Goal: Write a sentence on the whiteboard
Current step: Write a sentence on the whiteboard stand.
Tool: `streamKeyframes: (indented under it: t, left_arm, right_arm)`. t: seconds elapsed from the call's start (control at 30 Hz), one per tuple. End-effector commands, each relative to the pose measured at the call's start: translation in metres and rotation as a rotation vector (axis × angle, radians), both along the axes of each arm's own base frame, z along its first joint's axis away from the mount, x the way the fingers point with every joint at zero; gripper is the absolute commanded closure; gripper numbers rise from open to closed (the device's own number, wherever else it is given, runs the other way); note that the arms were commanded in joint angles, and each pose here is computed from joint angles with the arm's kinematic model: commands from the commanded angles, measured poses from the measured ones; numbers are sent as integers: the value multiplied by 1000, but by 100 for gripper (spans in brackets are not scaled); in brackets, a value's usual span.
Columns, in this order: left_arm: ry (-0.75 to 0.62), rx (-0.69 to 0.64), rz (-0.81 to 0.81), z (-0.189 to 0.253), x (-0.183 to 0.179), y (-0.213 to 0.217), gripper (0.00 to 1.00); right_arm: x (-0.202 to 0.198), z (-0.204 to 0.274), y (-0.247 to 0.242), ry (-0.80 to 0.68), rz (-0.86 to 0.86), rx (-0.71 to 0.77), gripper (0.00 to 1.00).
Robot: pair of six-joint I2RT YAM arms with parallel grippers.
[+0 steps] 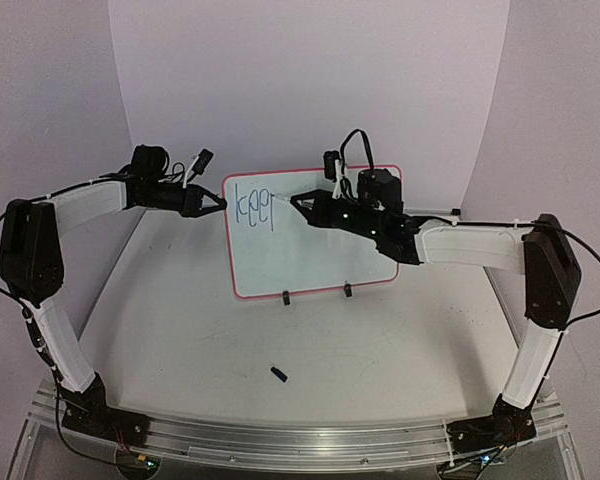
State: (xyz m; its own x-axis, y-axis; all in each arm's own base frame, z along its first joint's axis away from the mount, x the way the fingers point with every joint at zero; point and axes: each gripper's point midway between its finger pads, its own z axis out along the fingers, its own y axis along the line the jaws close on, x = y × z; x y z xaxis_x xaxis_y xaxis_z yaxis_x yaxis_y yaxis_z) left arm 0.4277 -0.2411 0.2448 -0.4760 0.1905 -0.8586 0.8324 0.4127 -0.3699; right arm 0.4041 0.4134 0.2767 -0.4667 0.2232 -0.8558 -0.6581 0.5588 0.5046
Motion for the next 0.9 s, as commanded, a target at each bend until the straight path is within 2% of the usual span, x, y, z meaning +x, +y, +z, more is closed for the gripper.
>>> streamKeyframes:
  t: [0.0, 0.6, 0.87]
  left_arm:
    - [15, -3, -34, 12, -18, -7, 100]
    - [16, -3, -38, 11, -18, -9, 100]
    - [17, -2, -39, 11, -19, -9, 100]
  right_arm:
    - [16, 20, 1, -59, -48, 23, 100]
    - [35, 10, 8, -50, -94, 10, 100]
    - [33, 12, -6, -62, -146, -1, 100]
